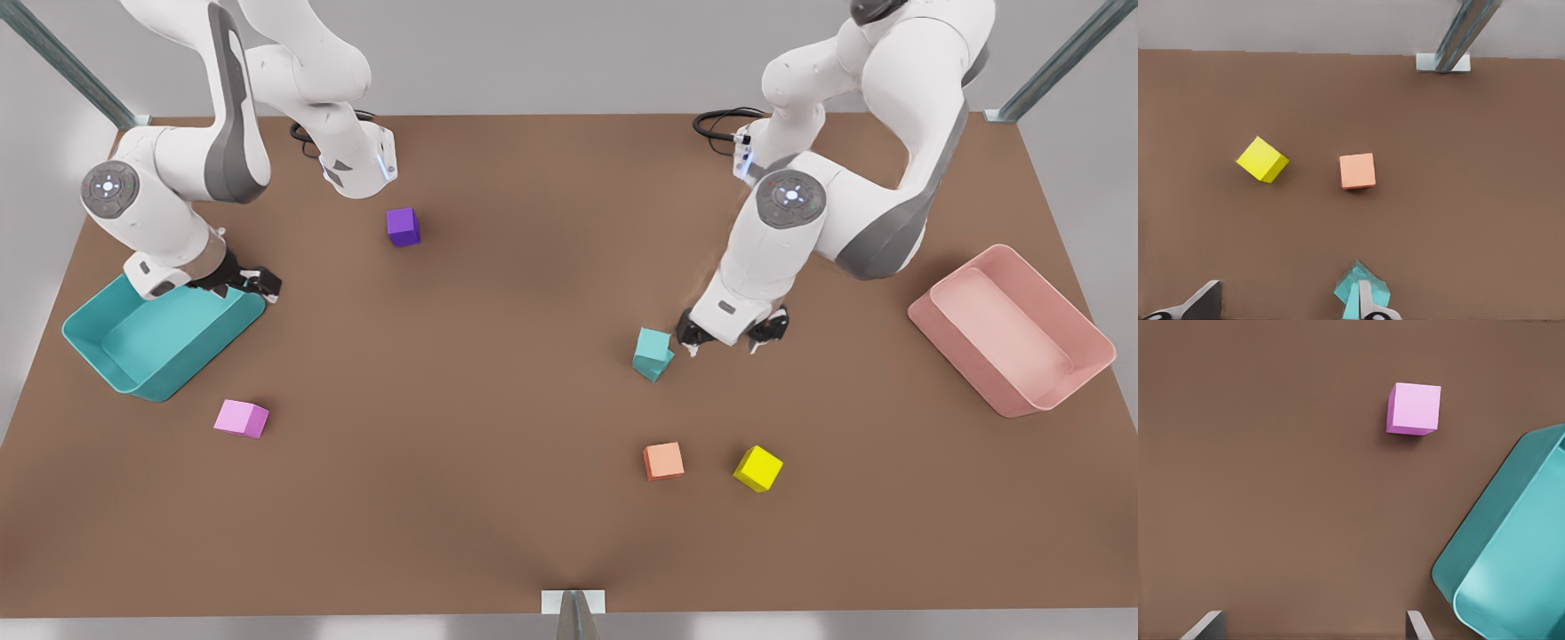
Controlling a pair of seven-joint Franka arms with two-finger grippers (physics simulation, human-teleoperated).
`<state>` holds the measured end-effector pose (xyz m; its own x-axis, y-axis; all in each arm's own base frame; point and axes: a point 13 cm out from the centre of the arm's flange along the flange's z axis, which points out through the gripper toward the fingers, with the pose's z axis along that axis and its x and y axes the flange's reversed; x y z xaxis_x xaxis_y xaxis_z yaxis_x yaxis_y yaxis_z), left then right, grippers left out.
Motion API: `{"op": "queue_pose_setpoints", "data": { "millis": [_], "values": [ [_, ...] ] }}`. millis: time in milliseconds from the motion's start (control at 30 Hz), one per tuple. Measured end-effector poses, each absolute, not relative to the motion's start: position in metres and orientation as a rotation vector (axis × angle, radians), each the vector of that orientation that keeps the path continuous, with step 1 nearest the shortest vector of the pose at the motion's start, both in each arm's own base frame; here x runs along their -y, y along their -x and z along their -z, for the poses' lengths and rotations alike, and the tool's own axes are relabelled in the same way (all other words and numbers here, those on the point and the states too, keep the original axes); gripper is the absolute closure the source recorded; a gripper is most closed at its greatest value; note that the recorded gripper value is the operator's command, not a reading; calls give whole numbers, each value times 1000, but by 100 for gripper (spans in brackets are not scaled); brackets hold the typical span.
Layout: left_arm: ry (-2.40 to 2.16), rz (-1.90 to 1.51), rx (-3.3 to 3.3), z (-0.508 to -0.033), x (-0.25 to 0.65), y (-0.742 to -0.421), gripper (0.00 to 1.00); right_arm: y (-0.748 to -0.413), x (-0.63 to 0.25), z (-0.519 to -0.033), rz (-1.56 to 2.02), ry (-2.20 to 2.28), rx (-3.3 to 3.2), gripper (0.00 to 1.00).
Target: Stack the two blue cubes on top of each other
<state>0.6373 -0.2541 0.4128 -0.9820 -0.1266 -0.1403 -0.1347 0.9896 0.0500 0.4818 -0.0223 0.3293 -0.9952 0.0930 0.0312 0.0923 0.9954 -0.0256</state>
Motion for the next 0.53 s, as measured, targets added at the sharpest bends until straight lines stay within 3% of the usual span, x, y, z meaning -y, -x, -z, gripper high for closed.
{"op": "queue_pose_setpoints", "data": {
  "millis": [33, 67, 167, 233, 367, 533],
  "values": [
    [405, -192, -2998, -421, 190, -653, 0, -482, 21, -329, -38, 141, 3105, 0],
    [542, -211, -3002, -442, 142, -648, 0, -482, 20, -328, -39, 140, 3104, 0],
    [615, -103, -3087, -469, 93, -578, 0, -481, 20, -327, -39, 142, 3102, 0],
    [581, -22, -3123, -472, 87, -562, 0, -481, 20, -327, -39, 143, 3101, 0],
    [450, 60, -3155, -463, 99, -587, 0, -481, 20, -327, -39, 145, 3100, 0],
    [280, 89, -3190, -454, 116, -590, 0, -481, 20, -327, -40, 148, 3098, 0]
  ]
}}
